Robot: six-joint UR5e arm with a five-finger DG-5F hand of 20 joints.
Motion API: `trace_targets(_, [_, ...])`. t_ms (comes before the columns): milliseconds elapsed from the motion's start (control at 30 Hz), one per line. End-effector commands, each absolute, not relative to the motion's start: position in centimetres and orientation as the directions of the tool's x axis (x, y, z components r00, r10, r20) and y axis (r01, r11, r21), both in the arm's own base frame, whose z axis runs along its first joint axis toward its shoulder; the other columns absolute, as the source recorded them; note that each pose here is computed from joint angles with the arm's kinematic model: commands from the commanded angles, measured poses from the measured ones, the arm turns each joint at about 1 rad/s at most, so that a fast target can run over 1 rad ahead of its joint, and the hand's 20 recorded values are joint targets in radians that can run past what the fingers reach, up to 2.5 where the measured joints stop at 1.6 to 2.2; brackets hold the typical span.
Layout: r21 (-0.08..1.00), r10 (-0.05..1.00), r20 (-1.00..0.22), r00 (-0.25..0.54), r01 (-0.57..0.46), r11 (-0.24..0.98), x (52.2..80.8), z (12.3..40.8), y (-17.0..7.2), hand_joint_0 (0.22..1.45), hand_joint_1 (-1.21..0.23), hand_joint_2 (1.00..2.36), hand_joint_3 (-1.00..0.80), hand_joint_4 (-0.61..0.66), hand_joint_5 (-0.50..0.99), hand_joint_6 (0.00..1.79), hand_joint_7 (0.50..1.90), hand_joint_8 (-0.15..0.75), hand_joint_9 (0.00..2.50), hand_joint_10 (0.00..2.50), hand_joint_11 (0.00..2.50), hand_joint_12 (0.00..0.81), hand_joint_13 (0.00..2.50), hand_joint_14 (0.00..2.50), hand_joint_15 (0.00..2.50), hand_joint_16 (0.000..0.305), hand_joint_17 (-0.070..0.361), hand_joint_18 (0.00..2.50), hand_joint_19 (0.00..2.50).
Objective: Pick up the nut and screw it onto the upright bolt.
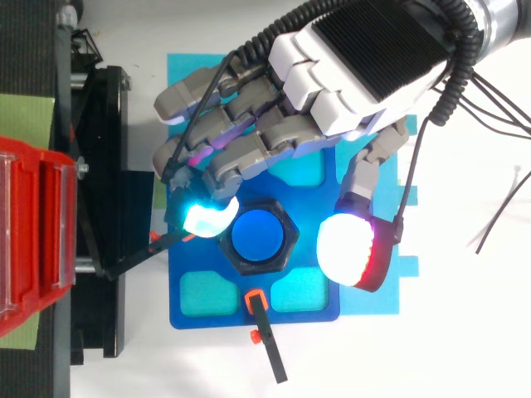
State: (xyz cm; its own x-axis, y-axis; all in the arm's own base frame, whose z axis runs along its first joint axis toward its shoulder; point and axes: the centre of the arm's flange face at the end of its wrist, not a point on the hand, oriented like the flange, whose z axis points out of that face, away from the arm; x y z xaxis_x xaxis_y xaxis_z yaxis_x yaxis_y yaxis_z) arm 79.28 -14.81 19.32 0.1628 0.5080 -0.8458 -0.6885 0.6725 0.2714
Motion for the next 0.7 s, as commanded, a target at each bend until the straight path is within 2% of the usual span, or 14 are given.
trace_targets(0, [0.271, 0.508, -0.846, 0.162, -0.69, 0.671, 79.3, 19.3, -14.8, 0.52, -0.17, 1.0, -0.5, 0.2, -0.03, 0.5, 1.25, 0.228, 0.98, 0.0, 0.0, 0.229, 0.62, 0.0, 0.0, 0.025, 0.056, 0.38, 0.06])
trace_targets(200, [0.272, 0.509, -0.845, 0.163, -0.688, 0.673, 79.2, 19.3, -15.0, 0.53, -0.19, 1.0, -0.5, 0.15, -0.01, 0.5, 1.43, 0.234, 1.05, 0.0, 0.0, 0.217, 0.66, 0.0, 0.0, 0.023, 0.052, 0.43, 0.09])
trace_targets(667, [0.27, 0.504, -0.848, 0.166, -0.684, 0.678, 78.9, 19.4, -16.4, 0.54, -0.21, 1.0, -0.5, 0.14, 0.02, 0.5, 1.46, 0.234, 1.23, 0.0, 0.06, 0.201, 0.75, 0.0, 0.0, 0.021, 0.047, 0.52, 0.12])
